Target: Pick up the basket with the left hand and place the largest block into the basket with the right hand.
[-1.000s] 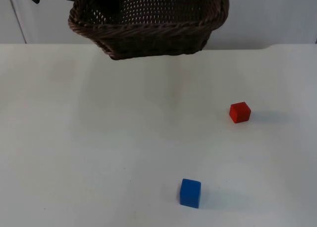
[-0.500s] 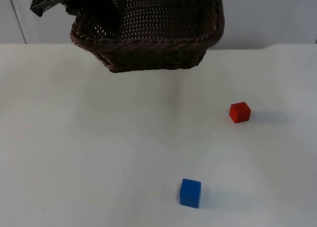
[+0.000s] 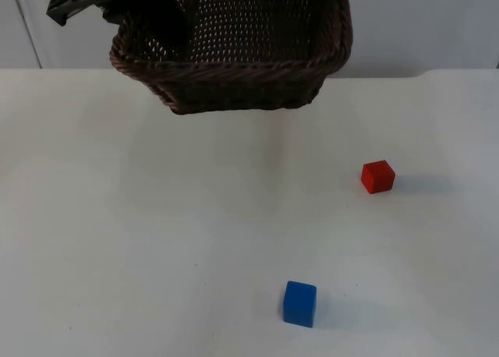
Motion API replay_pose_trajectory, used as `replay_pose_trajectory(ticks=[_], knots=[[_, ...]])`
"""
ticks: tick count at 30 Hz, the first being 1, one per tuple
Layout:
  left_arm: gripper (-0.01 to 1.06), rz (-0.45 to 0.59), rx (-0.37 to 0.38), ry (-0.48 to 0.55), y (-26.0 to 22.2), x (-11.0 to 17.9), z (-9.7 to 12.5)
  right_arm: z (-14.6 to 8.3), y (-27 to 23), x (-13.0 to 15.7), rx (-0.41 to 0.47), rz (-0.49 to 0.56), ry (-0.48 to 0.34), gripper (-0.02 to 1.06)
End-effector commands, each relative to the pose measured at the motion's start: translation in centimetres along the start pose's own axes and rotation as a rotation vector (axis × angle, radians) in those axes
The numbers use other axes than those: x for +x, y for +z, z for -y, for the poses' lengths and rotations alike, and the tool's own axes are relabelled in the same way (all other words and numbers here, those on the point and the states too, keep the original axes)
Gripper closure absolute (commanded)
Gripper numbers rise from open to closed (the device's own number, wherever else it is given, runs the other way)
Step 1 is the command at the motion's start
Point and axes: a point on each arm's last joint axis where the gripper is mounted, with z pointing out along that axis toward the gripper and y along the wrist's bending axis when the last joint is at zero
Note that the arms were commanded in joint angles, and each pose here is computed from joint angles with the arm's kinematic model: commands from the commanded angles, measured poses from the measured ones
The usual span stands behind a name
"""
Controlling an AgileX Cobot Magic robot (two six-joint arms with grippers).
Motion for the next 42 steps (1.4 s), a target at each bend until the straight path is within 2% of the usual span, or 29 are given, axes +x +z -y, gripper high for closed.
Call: replay_pose_trajectory(ticks=[1, 2, 7, 10, 16, 21, 25, 36, 42], knots=[[1.05, 0.023, 0.024, -0.013, -0.6, -0.2, 0.4, 0.3, -0.5, -0.6, 0.004, 0.032, 0.001, 0.35], [1.05, 0.018, 0.024, -0.013, -0.6, -0.2, 0.4, 0.3, -0.7, -0.7, 0.005, 0.038, 0.001, 0.32], [1.05, 0.012, 0.025, -0.013, -0.6, -0.1, 0.4, 0.5, -3.1, -2.1, 0.009, 0.095, 0.002, 0.32], [1.05, 0.015, 0.024, -0.013, -0.6, -0.2, 0.4, 0.7, -6.2, -3.7, 0.015, 0.173, 0.004, 0.32], [1.05, 0.015, 0.024, -0.013, -0.6, -0.2, 0.4, 1.0, -11.8, -5.5, 0.026, 0.249, 0.004, 0.32], [1.05, 0.016, 0.021, -0.011, -0.6, -0.2, 0.4, 1.6, -16.2, -5.8, 0.072, 0.236, -0.026, 0.32], [1.05, 0.015, 0.015, -0.007, -0.6, -0.2, 0.3, 1.7, -17.7, -5.7, 0.087, 0.217, -0.034, 0.32], [1.05, 0.014, 0.002, 0.001, -0.6, -0.1, 0.2, 1.8, -18.8, -5.1, 0.085, 0.154, -0.027, 0.32], [1.05, -0.004, -0.023, -0.003, 0.6, 0.0, -0.6, 1.7, -21.1, -5.2, 0.067, 0.173, -0.009, 0.32]])
